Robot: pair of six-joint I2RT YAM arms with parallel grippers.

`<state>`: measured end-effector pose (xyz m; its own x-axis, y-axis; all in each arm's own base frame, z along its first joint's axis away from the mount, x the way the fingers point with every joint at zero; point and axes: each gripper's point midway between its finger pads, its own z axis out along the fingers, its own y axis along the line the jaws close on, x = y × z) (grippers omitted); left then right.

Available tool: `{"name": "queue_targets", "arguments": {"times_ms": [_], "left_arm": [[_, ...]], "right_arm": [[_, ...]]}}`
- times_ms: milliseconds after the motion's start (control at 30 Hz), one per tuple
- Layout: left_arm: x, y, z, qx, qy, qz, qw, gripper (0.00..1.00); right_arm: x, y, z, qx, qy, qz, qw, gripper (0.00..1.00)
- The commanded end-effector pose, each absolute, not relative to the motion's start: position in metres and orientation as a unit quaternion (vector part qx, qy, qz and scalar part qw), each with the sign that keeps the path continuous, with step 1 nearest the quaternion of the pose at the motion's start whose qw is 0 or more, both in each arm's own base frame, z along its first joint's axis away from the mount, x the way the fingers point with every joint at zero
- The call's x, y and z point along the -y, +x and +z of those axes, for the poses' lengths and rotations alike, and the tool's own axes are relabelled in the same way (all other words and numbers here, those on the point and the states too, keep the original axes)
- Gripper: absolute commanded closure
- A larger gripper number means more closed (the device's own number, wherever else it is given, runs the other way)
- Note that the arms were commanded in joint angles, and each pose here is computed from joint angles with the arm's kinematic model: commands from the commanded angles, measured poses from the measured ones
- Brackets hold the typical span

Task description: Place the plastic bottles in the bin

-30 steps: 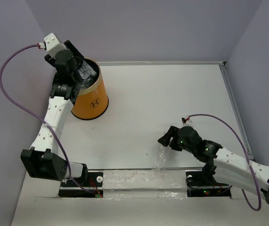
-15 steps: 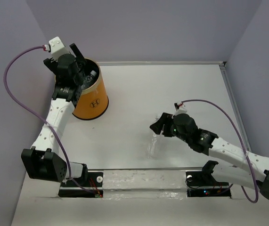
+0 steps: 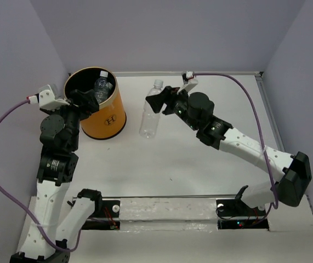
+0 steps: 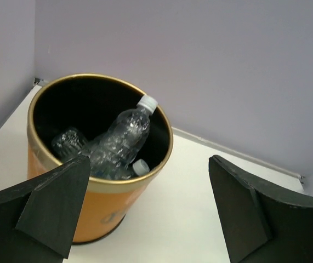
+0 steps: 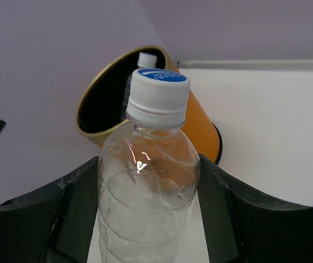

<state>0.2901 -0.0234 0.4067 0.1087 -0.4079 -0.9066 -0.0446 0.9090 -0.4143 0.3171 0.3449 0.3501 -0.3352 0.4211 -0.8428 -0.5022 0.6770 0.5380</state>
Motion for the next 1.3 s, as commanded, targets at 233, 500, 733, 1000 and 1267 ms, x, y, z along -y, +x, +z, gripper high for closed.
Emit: {"name": "queue_targets", "arguments": {"times_ms": [233,500,733,1000,1267], "left_arm": [[0.029,0.232,0.368,-0.682,-0.158,-0.152,0.698,0.01],[0.019,0.214,0.396,-0.663,-0.165,-0.126,0.72,0.01],[0.014,0.214,0.395,-0.65,-0.175,-0.117,0.73,0.01],[0.017,0.206,0.418,-0.628,-0.176,-0.149,0.743,0.01],[0.012,0.2,0.436,-0.625,-0.174,-0.141,0.748,0.01]], "right_arm": [[-0.437,0.376,0.518,-0.476,-0.091,0.476,0.734,0.63],[-0.527,0.44,0.483,-0.428,-0.095,0.51,0.74,0.65],[-0.563,0.436,0.434,-0.417,-0.12,0.495,0.753,0.59],[-0.592,0.411,0.41,-0.439,-0.192,0.477,0.736,0.14],[-0.59,0.393,0.419,-0.478,-0.226,0.472,0.705,0.0]]}}
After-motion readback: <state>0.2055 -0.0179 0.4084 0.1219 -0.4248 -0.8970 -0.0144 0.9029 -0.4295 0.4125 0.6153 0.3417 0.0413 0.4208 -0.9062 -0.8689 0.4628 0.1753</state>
